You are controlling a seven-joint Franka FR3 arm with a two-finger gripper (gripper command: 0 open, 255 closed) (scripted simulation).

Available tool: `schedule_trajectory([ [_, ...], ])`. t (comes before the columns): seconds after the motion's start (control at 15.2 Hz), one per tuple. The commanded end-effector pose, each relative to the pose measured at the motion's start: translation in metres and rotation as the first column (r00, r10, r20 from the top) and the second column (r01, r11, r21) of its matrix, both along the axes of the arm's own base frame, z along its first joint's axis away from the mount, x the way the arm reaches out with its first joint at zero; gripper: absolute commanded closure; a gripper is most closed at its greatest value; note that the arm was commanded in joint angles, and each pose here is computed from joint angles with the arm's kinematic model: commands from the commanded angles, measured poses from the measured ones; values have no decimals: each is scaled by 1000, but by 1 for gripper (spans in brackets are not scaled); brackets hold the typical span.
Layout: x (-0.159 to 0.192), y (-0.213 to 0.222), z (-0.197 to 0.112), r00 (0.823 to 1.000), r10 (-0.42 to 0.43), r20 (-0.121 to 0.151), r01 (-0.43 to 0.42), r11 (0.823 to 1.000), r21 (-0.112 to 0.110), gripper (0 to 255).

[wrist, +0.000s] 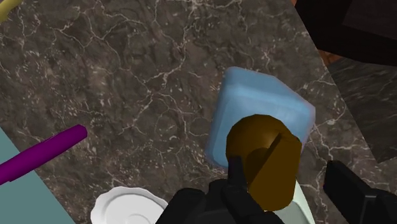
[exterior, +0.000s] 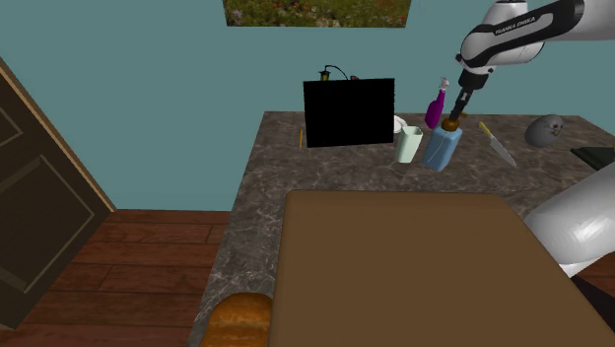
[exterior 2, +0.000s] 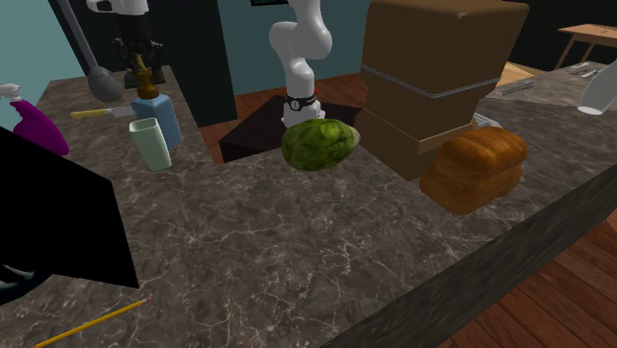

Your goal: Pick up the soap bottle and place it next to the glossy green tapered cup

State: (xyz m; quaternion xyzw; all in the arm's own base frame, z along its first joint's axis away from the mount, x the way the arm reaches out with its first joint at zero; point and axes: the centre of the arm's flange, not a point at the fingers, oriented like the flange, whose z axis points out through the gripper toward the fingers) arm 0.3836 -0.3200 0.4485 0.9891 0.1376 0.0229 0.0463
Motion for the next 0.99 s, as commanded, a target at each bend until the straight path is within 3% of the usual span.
schedule_trajectory([
  [0.0, 0, 0, -1, 1000, 0, -3, 0, 1000, 1, 0],
  [0.26, 0, 0, -2, 1000, 0, -3, 0, 1000, 1, 0],
  [0.53, -3, 4, 48, 1000, 0, -3, 0, 1000, 1, 0],
  [0.92, -3, 4, 48, 1000, 0, -3, 0, 1000, 1, 0],
])
